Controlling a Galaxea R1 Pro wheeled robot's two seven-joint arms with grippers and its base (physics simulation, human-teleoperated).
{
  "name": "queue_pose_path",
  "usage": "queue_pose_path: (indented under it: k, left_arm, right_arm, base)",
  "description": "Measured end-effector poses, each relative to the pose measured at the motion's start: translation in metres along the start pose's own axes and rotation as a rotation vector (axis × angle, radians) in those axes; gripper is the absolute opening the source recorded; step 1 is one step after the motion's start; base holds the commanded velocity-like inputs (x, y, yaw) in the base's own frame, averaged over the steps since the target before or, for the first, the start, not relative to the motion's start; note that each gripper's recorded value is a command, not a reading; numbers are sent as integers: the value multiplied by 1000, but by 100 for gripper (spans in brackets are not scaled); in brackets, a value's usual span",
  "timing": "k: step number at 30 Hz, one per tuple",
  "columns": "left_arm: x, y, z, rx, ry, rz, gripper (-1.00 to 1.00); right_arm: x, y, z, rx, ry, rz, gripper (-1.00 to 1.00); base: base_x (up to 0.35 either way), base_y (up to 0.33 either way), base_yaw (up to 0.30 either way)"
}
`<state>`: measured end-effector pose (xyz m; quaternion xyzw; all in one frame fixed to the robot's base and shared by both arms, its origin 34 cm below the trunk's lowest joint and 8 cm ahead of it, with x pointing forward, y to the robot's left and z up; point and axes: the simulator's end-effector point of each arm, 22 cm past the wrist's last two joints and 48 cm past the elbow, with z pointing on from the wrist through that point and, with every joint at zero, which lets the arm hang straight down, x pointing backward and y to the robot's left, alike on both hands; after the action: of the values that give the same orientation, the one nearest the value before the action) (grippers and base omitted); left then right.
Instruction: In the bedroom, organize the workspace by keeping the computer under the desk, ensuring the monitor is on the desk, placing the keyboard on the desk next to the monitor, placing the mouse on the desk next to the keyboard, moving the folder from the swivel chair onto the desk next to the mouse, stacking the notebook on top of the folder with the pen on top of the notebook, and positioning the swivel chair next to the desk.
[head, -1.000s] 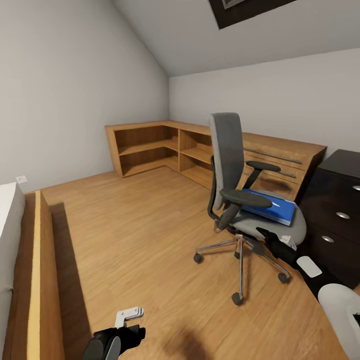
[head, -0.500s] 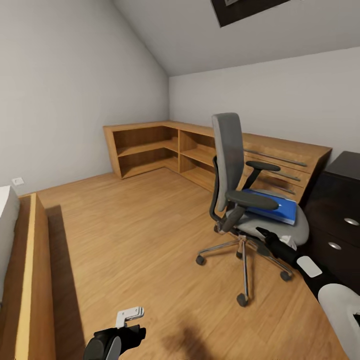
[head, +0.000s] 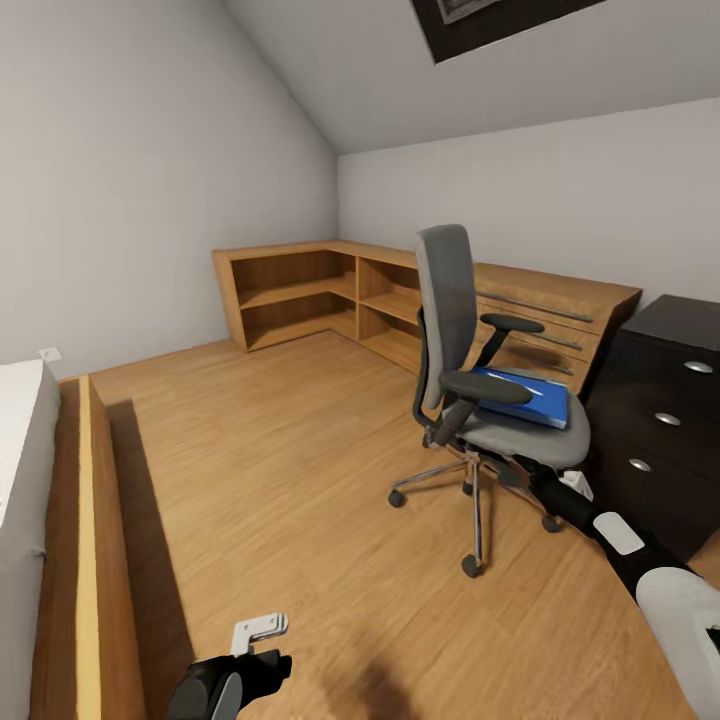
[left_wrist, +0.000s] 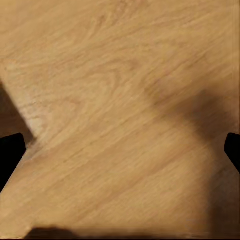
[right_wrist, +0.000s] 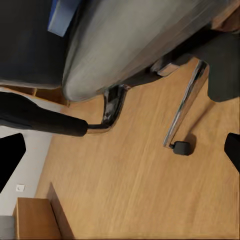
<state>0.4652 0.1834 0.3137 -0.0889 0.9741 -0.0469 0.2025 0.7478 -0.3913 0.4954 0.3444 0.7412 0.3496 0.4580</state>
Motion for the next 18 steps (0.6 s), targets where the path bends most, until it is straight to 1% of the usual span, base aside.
queue_pose_path:
  k: [4, 9, 15, 18]
  left_arm:
    - [1, 0, 0, 0, 3, 1, 100]
    - [1, 3, 0, -6, 2, -3, 100]
    - [1, 4, 0, -8, 1, -3, 100]
    - [1, 5, 0, -10, 2, -5, 100]
  right_arm:
    - [0, 0, 0, 0, 0, -2, 100]
    - [-2, 1, -1, -2, -3, -1, 100]
    - [-2, 1, -1, -3, -4, -2, 100]
    - [-4, 1, -1, -2, -6, -5, 100]
  base:
    - [-247, -216, 0]
    - [-5, -114, 0]
    - [0, -261, 0]
    - [8, -173, 0]
